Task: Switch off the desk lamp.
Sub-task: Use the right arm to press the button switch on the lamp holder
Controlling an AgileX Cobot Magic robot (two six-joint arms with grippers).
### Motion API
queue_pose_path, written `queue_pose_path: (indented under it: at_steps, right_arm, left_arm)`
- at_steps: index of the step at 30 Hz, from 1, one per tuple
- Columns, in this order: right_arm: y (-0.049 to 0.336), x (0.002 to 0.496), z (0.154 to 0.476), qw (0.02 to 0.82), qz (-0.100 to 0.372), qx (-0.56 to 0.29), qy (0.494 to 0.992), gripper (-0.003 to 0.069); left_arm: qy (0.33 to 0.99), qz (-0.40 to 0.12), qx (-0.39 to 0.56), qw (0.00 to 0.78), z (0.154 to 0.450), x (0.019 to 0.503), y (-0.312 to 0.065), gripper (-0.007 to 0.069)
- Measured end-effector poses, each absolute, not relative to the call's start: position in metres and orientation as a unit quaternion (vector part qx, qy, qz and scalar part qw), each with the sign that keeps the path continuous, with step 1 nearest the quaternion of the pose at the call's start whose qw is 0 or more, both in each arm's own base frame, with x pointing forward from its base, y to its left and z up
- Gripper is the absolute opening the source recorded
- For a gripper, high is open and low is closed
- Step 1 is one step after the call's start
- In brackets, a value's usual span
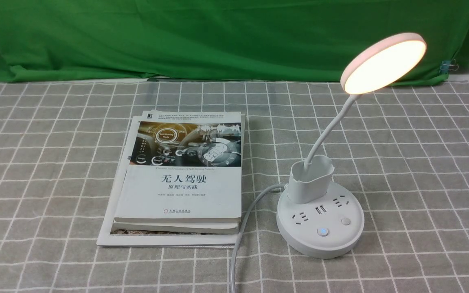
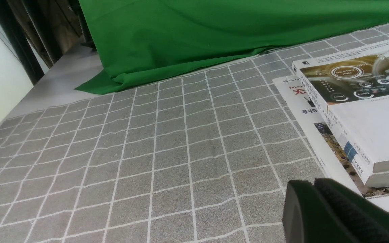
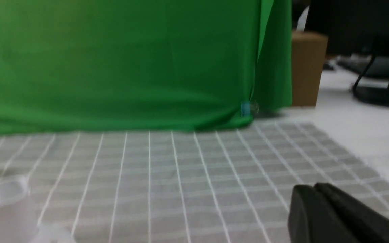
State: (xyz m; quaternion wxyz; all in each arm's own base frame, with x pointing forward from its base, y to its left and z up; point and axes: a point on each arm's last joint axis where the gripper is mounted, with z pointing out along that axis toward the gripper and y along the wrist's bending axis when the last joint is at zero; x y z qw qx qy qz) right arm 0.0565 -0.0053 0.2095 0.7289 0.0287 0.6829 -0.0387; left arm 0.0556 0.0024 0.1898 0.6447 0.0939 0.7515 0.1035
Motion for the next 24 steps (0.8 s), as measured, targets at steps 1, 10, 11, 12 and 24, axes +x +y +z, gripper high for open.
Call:
queue_pose_path:
  at_steps: [1,10,11,12,24]
  right_arm:
    - [-0.006,0.056,0.212,0.738,-0.038,0.032,0.673,0.0046]
    - [-0.007,0.055,0.222,0.776,0.036,0.101,0.622,0.0046]
    - [-0.007,0.054,0.224,0.781,0.036,0.101,0.615,0.0046]
    - [-0.007,0.054,0.225,0.786,0.035,0.101,0.609,0.0046]
    - [-0.006,0.055,0.247,0.775,0.043,0.103,0.623,0.0046]
  left_arm:
    - [0.752,0.104,0.094,0.645,0.190,0.056,0.002,0.0019]
    - [0.752,0.104,0.094,0.645,0.190,0.056,0.002,0.0019]
    - [0.752,0.104,0.094,0.645,0.190,0.056,0.002,0.0019]
    - [0.752,0.104,0.094,0.645,0.190,0.056,0.002,0.0019]
    - [0.752,0.104,0.094,0.645,0.190,0.056,0.002,0.0019]
